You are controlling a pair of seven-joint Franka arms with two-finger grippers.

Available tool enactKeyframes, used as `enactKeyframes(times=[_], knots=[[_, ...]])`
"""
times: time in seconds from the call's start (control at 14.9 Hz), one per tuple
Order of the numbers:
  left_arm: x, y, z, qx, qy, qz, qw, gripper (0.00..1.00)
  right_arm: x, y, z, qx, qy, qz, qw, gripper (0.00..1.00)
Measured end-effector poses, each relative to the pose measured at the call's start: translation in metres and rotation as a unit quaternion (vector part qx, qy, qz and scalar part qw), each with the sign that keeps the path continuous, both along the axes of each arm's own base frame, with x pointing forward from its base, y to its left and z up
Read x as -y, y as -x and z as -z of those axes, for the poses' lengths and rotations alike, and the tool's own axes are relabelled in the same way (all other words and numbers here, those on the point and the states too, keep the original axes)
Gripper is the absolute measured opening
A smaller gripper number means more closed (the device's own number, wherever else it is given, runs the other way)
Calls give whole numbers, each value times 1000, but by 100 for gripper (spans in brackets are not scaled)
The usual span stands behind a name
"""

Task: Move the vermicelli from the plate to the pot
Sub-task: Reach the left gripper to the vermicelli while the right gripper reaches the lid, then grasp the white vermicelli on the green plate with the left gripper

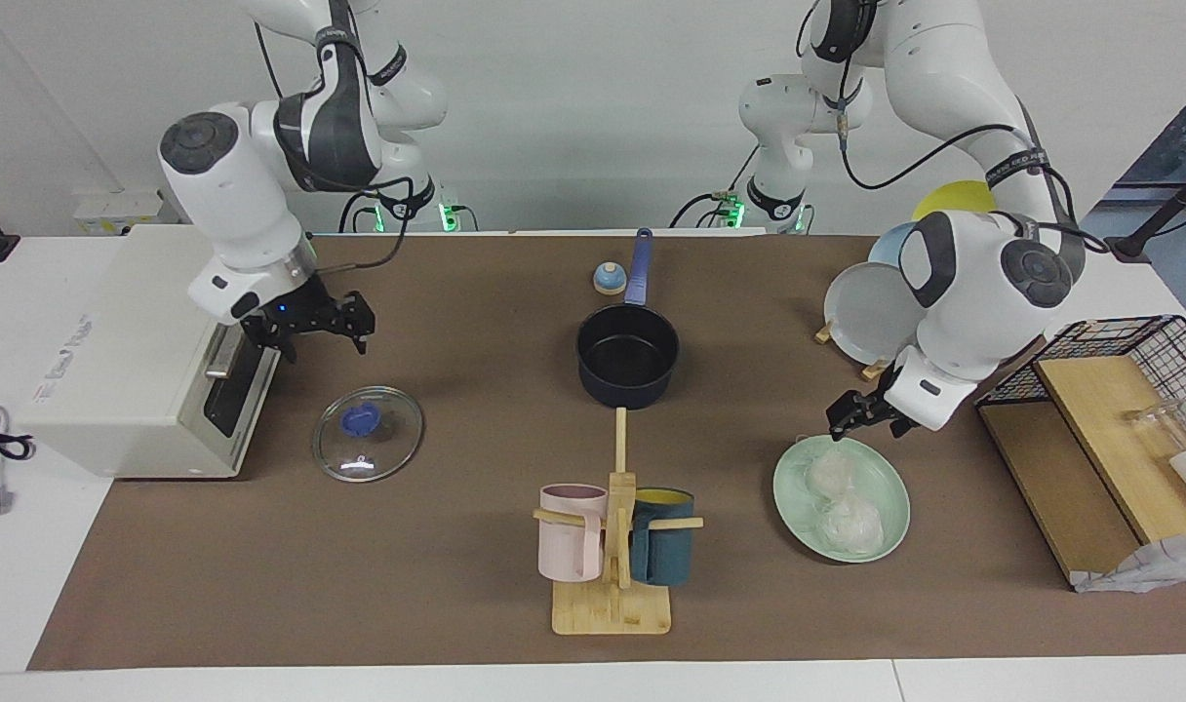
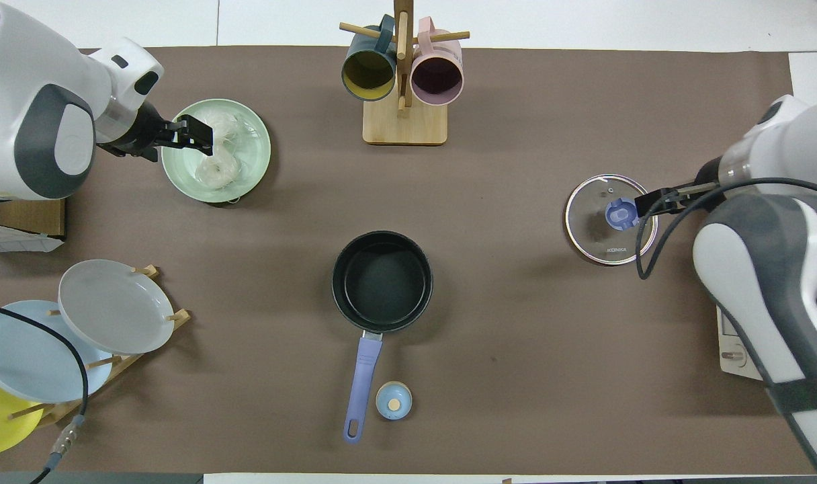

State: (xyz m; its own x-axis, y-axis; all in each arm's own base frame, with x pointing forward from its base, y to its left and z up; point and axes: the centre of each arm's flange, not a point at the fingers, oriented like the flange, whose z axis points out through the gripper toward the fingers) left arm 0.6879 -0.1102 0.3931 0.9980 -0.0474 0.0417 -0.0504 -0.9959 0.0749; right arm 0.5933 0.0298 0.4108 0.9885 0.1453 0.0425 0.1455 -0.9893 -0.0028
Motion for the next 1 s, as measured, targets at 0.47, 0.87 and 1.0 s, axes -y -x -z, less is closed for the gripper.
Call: enactKeyframes(times=[0.47,0.87,1.0], knots=[[4,-12,46,20,-12,64,998,100,6,-6,62,-22,1,3,1000,100],[4,-6,73,15,-14,83,996,100,6,-8,76,-13,2,-43,999,100],[4,-5,75,15,-14,84,996,100,7,-9,87,-16,2,-46,999,100]])
